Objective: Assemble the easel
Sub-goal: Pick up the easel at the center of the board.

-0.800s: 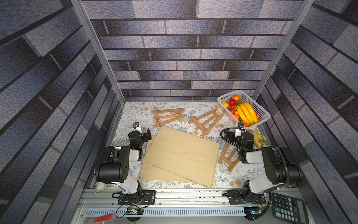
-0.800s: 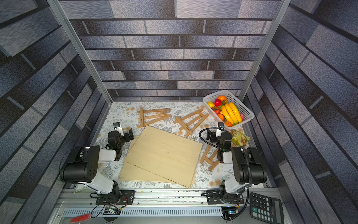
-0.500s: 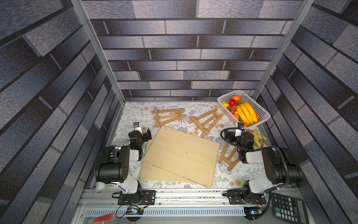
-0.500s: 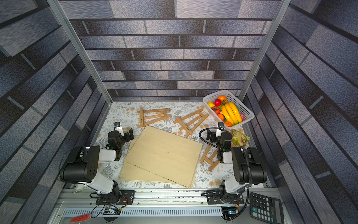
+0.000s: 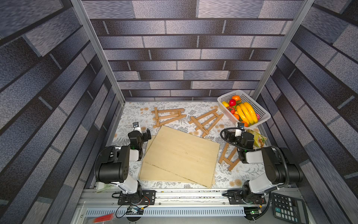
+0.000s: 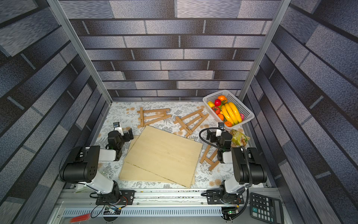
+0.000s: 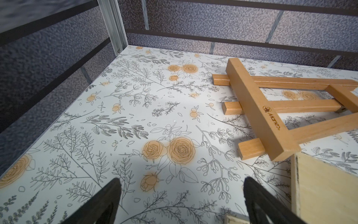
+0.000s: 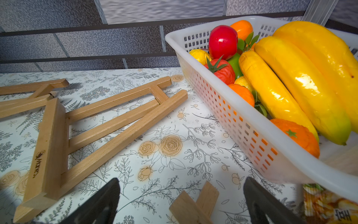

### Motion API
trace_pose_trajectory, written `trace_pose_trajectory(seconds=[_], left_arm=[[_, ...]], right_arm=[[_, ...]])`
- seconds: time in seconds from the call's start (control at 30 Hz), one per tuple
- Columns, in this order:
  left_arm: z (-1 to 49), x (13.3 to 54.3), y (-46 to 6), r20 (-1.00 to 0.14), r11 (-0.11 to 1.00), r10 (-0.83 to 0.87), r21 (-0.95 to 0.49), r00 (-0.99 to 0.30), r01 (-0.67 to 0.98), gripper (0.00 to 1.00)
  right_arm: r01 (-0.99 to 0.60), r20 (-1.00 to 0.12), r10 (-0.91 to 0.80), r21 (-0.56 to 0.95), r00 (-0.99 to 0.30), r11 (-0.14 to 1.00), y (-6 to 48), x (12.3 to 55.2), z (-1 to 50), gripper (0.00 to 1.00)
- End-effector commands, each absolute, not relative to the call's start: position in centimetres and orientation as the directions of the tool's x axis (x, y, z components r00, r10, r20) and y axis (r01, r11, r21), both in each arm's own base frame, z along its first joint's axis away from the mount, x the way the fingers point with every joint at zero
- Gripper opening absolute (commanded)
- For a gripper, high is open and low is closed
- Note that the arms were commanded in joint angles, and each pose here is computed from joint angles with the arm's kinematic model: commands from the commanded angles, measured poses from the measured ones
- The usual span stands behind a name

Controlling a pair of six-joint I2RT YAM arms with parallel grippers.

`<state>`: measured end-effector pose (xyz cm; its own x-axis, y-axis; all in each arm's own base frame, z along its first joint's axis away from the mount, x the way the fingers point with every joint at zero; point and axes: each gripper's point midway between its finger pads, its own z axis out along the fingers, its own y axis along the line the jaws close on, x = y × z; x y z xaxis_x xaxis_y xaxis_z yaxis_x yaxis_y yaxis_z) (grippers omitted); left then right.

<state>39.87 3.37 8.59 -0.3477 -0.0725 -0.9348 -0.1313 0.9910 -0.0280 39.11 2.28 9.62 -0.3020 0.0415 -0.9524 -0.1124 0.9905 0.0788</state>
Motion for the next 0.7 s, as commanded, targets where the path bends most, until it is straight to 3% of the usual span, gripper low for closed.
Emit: trace_pose_trajectory(seconds=[0.0, 0.67], left_arm=[[9.2, 40.0, 3.7, -0.940, 0.989, -0.072, -0.025, -0.333, -0.145, 1.00], [11.0, 39.5, 3.4, -0.952, 0.991, -0.063, -0.025, -0.300, -0.129, 1.00]], right_arm=[[-0.099, -0.949, 0.051, 0.085, -0.310, 0.991, 2.0, 39.1, 9.4, 1.00], [-0.067, -0.958, 0.062, 0.085, -0.281, 0.994, 1.4, 38.6, 11.2, 1.00]])
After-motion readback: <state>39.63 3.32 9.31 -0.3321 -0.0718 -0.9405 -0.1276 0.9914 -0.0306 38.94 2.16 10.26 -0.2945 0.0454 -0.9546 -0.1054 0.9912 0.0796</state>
